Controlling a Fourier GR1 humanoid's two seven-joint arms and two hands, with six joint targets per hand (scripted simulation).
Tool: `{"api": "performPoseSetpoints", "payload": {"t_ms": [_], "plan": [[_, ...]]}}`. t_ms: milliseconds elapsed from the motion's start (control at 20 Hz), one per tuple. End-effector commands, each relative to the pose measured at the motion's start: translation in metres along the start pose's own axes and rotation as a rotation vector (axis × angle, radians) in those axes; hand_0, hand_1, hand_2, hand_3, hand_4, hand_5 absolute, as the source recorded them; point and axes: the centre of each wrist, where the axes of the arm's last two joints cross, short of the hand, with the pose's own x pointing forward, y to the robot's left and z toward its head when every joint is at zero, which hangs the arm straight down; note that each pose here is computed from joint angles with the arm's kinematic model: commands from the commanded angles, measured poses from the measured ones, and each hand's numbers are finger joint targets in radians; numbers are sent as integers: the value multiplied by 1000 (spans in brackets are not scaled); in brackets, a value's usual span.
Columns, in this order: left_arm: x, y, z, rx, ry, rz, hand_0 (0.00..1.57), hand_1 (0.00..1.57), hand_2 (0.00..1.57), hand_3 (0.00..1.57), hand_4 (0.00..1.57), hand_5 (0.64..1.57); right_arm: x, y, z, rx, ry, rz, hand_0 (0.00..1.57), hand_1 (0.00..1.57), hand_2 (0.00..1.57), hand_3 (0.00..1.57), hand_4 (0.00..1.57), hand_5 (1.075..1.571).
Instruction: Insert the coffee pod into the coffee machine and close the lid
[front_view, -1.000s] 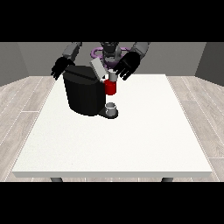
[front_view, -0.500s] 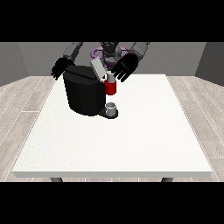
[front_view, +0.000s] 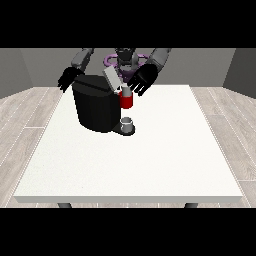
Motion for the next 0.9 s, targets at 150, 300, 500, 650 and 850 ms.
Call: {"api": "performPoseSetpoints", "payload": {"t_ms": [150, 300, 500, 650, 850], "plan": [[-1, -19, 1, -42, -18, 7, 1249, 1249, 1282, 1181, 480, 1571, 2, -14, -9, -37, 10, 12, 0, 0, 0, 0, 415, 1571], [1, 14, -2, -3, -3, 16, 1220, 1220, 1266, 1167, 481, 1571, 16, 13, -10, 5, -27, 6, 0, 0, 0, 0, 437, 1571], [-19, -2, 6, -54, 22, 0, 1204, 1204, 1226, 1089, 463, 1571, 2, 3, 4, -27, 19, 2, 0, 0, 0, 0, 364, 1571], [5, 1, -4, -22, -4, -20, 1152, 1152, 1178, 1020, 450, 1571, 22, 0, -19, -33, 0, 10, 0, 0, 0, 0, 380, 1571], [-8, -13, 2, -60, 28, -39, 1085, 1085, 1132, 956, 403, 1571, -2, -2, 3, -15, 21, 4, 0, 0, 0, 0, 438, 1571]]}}
